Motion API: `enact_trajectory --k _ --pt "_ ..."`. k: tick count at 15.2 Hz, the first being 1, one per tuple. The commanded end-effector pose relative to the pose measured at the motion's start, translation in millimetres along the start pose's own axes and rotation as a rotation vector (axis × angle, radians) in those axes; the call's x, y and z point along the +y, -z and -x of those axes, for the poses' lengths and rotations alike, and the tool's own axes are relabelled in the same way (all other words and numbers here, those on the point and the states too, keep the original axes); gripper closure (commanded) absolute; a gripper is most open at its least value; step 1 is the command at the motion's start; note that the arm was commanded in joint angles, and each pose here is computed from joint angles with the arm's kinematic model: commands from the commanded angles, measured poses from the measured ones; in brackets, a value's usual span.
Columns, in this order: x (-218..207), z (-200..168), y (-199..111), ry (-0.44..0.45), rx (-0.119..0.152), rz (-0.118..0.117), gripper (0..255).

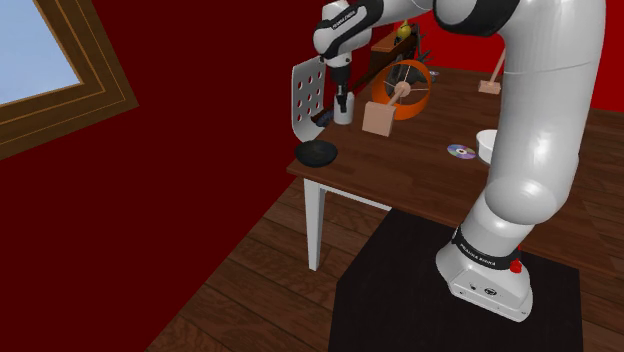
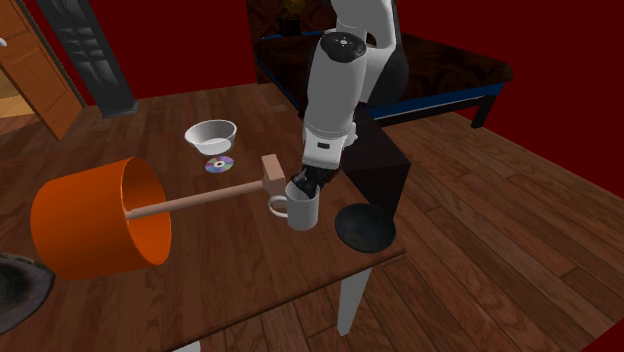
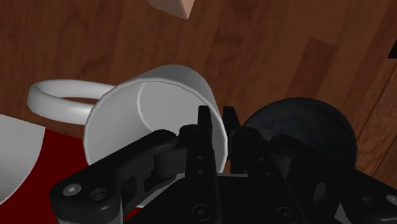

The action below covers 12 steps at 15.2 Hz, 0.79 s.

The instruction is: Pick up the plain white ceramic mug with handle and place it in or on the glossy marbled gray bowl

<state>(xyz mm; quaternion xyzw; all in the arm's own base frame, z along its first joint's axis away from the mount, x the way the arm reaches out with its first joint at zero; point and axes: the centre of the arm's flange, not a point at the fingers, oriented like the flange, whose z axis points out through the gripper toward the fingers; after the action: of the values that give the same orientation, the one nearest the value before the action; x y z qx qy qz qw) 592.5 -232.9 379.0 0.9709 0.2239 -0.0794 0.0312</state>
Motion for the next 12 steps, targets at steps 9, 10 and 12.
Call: enact_trajectory --k 9,10,12 --pt "-91 -44 37 0.0 0.0 0.0 255" --pt "-102 -50 41 0.0 0.0 0.0 255" --pt "-125 -61 48 0.0 0.0 0.0 255"
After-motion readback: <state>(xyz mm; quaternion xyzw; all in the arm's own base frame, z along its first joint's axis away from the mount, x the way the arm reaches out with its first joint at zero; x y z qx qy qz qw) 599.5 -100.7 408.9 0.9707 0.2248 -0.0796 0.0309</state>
